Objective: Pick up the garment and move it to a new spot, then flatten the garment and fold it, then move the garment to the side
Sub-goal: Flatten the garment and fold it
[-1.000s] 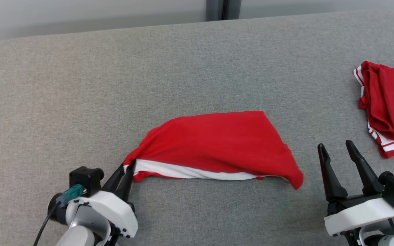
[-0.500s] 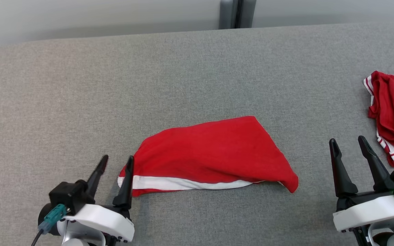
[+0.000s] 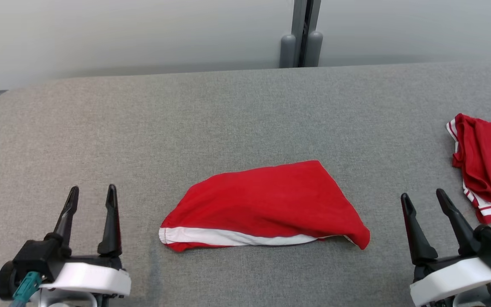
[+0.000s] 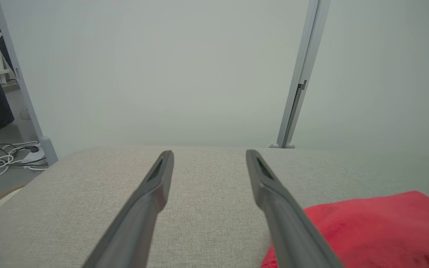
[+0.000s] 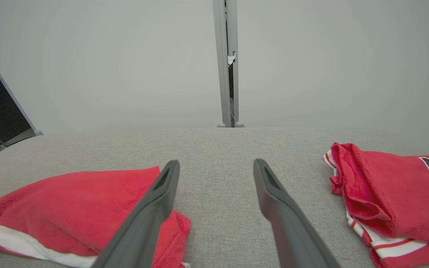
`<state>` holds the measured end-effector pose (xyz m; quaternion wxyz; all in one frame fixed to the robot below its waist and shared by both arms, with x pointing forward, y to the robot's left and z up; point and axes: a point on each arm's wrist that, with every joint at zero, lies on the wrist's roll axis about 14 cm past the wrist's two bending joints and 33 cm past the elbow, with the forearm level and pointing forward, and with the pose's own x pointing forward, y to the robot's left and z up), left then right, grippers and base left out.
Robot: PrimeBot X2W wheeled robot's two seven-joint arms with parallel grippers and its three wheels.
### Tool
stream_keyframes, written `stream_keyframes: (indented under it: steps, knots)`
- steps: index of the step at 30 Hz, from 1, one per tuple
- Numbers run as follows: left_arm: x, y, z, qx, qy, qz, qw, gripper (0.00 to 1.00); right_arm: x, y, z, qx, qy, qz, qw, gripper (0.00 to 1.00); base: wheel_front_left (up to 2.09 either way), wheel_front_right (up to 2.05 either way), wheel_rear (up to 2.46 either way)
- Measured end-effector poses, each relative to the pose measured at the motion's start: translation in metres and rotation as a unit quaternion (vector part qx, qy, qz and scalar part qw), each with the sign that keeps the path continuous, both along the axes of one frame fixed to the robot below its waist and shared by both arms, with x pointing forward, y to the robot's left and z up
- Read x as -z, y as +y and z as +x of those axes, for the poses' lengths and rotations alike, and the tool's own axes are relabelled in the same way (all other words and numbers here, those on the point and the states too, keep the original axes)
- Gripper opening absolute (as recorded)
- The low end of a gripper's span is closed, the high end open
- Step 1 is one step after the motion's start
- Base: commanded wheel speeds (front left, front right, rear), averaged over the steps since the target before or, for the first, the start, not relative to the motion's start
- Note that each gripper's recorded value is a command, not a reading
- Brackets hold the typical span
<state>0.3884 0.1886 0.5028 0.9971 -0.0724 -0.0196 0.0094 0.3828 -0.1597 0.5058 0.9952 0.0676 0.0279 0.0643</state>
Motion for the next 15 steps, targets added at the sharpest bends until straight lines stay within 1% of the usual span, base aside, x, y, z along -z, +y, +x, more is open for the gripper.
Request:
stream_keyframes:
  steps: [6, 15]
  knots:
    - [0.000, 0.011, -0.016, -0.011, 0.005, 0.002, 1.000, 1.00, 0.000, 0.006, -0.006, -0.009, 0.003, 0.001, 1.000, 1.00, 0.00, 0.00, 0.00]
    - [-0.001, 0.011, -0.017, -0.011, 0.011, -0.001, 1.000, 1.00, 0.001, 0.011, -0.005, -0.017, 0.005, 0.004, 1.000, 1.00, 0.00, 0.00, 0.00]
